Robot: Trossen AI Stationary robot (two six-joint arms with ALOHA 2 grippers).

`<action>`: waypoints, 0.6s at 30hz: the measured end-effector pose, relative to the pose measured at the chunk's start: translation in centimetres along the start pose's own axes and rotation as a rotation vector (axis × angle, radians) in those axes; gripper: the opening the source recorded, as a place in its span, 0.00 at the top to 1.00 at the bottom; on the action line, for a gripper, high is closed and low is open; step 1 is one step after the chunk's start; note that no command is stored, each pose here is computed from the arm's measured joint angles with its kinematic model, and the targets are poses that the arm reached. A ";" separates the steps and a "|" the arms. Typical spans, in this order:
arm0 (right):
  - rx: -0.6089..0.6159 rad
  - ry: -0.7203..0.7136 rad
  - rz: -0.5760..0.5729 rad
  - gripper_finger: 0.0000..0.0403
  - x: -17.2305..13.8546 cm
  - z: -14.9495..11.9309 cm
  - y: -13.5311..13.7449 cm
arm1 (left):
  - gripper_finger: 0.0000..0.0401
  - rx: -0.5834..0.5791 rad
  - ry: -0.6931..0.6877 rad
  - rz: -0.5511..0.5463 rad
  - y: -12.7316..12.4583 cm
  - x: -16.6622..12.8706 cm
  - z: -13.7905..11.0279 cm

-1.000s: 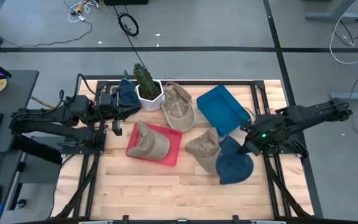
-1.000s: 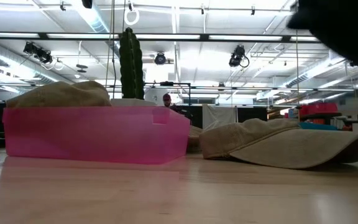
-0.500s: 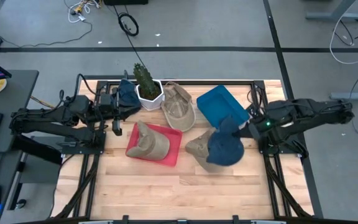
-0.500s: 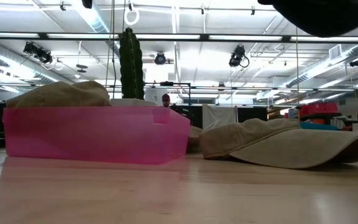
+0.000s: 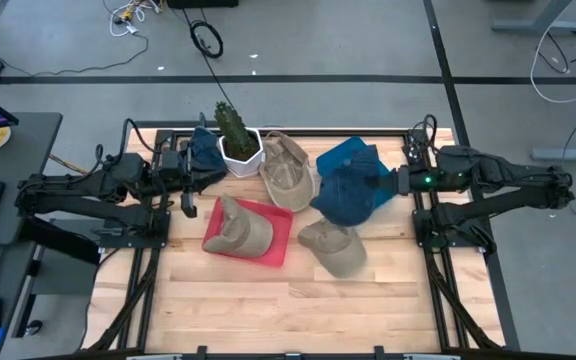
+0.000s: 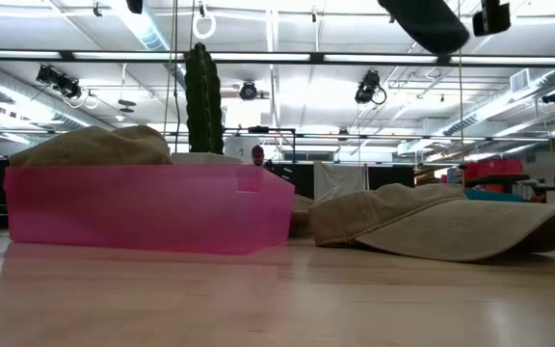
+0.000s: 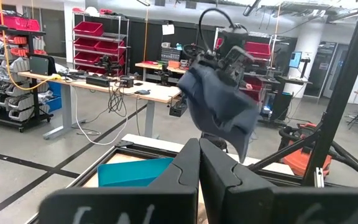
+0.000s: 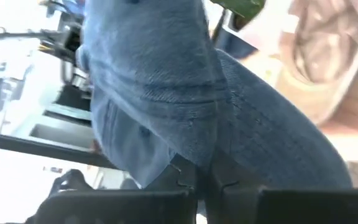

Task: Pick & Place hat
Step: Put the right blue cap into the blue bin

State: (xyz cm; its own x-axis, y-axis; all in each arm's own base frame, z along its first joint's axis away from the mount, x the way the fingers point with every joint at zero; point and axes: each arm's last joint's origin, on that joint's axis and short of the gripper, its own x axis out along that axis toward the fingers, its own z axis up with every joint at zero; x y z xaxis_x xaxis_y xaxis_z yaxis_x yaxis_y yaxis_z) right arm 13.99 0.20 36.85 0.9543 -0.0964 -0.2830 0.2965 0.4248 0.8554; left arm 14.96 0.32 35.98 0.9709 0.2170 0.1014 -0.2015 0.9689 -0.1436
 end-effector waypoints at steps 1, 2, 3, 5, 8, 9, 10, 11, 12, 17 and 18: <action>-0.003 -0.012 0.010 1.00 0.0 0.2 0.1 | 0.99 0.000 0.000 0.000 0.0 0.0 0.0; -0.008 -0.022 0.016 1.00 0.0 0.3 0.1 | 0.99 0.001 0.000 0.002 0.0 0.0 0.0; -0.013 -0.037 0.013 1.00 0.0 0.5 0.1 | 0.99 0.001 -0.001 0.006 0.0 0.0 0.0; -0.044 -0.069 -0.018 1.00 -0.3 1.0 0.3 | 0.99 0.001 -0.001 0.008 0.0 0.0 0.0; -0.114 -0.133 -0.028 1.00 -1.0 2.2 1.5 | 0.99 0.001 -0.002 0.016 0.0 0.0 0.0; -0.139 -0.146 -0.033 1.00 -1.2 2.7 2.0 | 0.99 0.002 -0.002 0.021 0.1 0.0 0.0; -0.160 -0.160 -0.042 1.00 -1.5 3.1 2.5 | 0.99 0.001 -0.003 0.026 0.1 0.0 0.0; -0.176 -0.172 -0.058 1.00 -1.7 3.6 3.0 | 0.99 0.002 -0.003 0.027 0.1 0.0 0.0; -0.186 -0.180 -0.084 1.00 -1.9 4.1 3.3 | 0.99 0.003 -0.003 0.027 0.1 0.0 0.0; -0.180 -0.184 -0.247 1.00 -2.2 5.5 3.3 | 0.99 0.004 -0.002 0.028 0.1 0.0 0.0; -0.182 -0.185 -0.274 1.00 -2.1 5.7 3.1 | 0.99 0.004 -0.002 0.027 0.1 0.0 0.0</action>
State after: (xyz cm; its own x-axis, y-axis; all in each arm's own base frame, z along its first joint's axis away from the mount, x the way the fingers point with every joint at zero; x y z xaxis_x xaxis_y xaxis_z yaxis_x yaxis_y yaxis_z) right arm 13.14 -3.42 42.57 0.8360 -0.3829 -0.3931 0.5462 0.5117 0.6632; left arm 14.95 0.41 35.97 0.9647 0.2437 0.0996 -0.2285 0.9630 -0.1427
